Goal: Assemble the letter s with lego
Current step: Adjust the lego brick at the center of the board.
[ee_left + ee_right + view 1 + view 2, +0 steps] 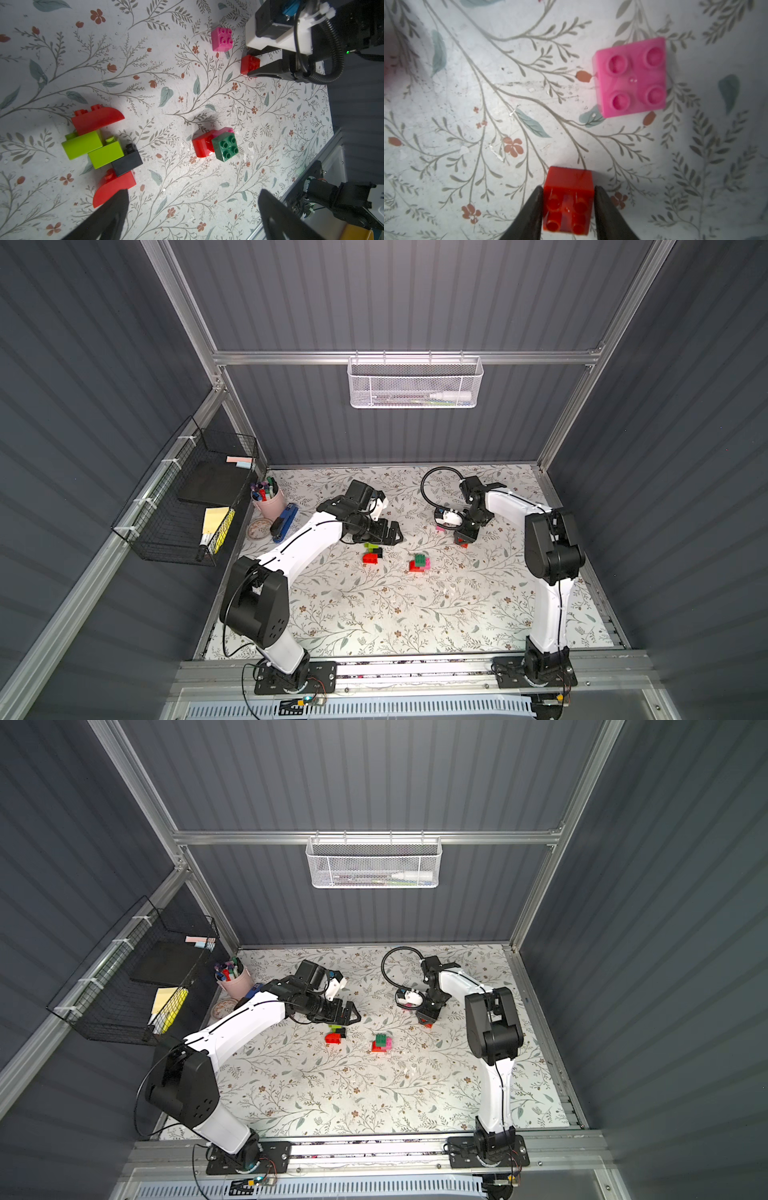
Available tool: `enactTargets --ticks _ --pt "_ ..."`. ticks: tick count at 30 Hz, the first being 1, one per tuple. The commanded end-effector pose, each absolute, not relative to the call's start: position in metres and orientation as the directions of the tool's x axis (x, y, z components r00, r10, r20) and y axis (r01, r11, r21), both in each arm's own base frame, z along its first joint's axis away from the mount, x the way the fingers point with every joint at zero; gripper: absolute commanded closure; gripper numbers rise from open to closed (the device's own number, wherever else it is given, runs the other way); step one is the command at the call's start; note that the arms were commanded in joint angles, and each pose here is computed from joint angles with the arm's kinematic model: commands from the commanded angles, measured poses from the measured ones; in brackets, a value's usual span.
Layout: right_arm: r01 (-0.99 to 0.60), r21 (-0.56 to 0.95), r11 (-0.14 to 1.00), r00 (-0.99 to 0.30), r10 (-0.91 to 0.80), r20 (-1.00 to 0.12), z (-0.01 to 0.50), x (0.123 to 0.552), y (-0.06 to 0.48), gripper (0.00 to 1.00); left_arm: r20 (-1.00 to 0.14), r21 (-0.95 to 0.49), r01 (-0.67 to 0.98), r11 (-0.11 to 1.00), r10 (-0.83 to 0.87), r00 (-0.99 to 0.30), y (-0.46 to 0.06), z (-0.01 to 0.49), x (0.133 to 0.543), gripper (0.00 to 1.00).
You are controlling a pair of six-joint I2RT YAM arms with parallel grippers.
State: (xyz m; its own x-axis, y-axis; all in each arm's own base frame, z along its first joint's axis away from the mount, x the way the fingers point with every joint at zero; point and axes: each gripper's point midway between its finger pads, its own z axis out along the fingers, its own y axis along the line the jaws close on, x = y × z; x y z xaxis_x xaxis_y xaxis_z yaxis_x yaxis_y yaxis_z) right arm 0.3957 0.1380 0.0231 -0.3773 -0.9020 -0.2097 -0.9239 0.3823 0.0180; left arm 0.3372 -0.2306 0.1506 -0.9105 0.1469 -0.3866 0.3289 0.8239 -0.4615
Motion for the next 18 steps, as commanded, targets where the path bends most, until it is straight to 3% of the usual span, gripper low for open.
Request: enactTargets --ticks 1,8,18 --pt "-0.922 0.006 0.387 -0.378 -0.900 -0.218 0.0283 0.3925 0.1381 0.57 -0.384 -0.465 0.341 0.817 0.161 -0.909 -0.2300 0.1568 0.3352 0.00" --pt "-0.910 0.016 0.414 -0.410 -0.893 -0.187 0.0253 0.3882 0.1317 0.58 -0.381 -0.465 0.341 0.817 0.163 -0.910 -0.2295 0.1555 0.3339 0.00" --pt "-0.911 0.019 0.411 -0.406 -0.889 -0.214 0.0332 0.3890 0.1355 0.76 -0.383 -0.462 0.348 0.816 0.171 -0.908 -0.2287 0.1567 0.3321 0.01"
